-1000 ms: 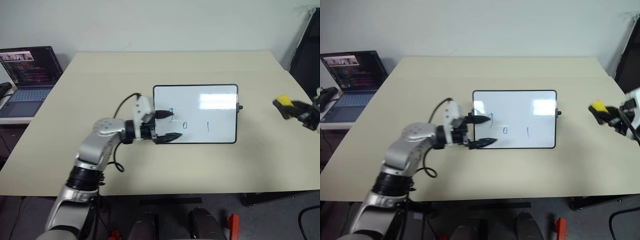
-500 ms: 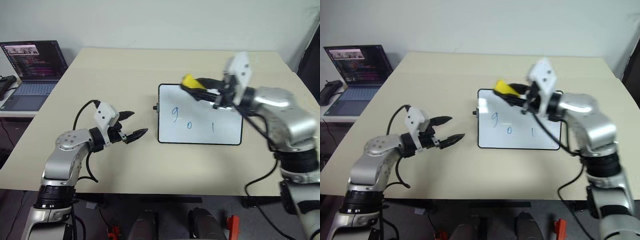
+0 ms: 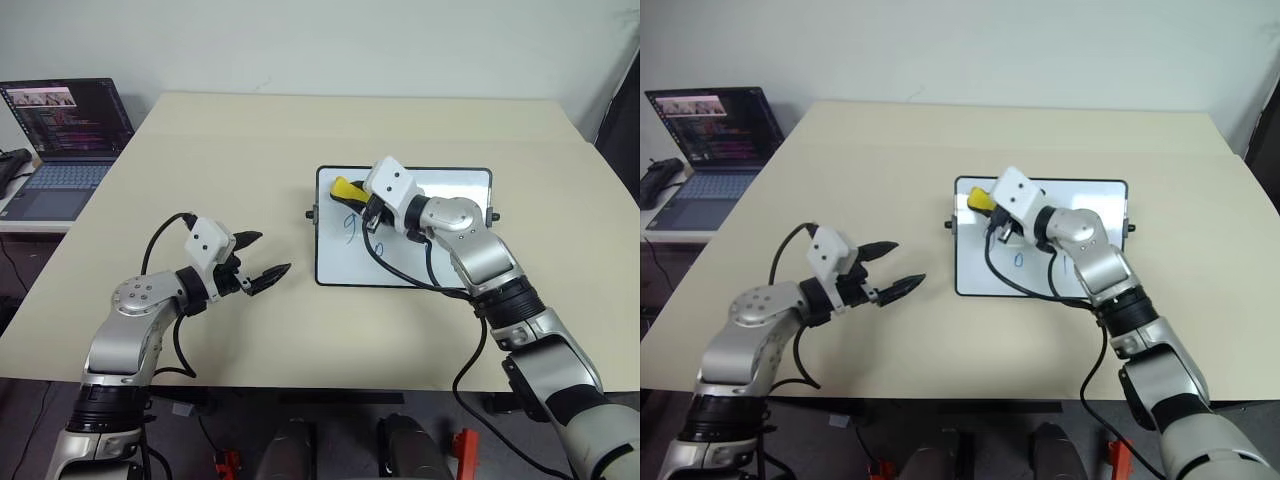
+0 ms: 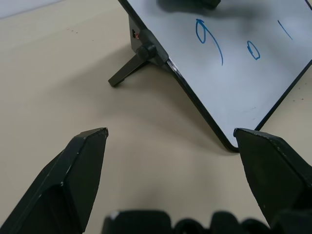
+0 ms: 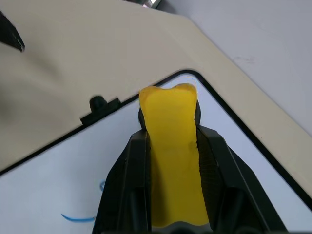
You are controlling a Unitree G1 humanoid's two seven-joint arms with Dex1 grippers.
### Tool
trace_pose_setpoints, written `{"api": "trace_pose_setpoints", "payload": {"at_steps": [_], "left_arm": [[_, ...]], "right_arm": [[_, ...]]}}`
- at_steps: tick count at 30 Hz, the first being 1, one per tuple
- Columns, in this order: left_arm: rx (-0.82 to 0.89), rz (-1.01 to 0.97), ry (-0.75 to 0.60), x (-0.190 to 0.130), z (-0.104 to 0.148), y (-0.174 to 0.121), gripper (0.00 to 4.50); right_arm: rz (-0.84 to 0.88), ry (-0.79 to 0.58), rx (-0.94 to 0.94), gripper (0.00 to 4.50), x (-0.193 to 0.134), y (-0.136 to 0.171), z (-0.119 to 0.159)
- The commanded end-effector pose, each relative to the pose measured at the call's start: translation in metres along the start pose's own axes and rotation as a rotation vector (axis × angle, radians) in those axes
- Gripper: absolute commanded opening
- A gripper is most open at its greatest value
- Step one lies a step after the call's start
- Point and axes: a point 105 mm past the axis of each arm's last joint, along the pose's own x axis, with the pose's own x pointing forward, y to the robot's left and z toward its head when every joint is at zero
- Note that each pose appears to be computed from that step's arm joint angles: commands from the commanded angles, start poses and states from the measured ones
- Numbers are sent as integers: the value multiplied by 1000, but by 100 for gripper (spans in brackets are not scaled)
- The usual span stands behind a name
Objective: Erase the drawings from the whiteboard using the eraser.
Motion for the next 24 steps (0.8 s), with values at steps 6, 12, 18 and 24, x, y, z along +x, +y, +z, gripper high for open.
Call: {"api": "trace_pose_setpoints", "payload": {"at_steps": [6,12,18,24], "left_arm": [[29,-44,-30,0,12,-14,450],[17,-48,-31,1,11,-16,450],[14,-47,-30,1,10,-15,450],[16,-53,-30,2,10,-15,450]], "right_arm": [[0,9,-116,96,-3,-16,4],[101,119,-52,96,5,10,-26],[227,242,-71,96,4,52,-64],[273,282,-47,96,2,81,-84]]}}
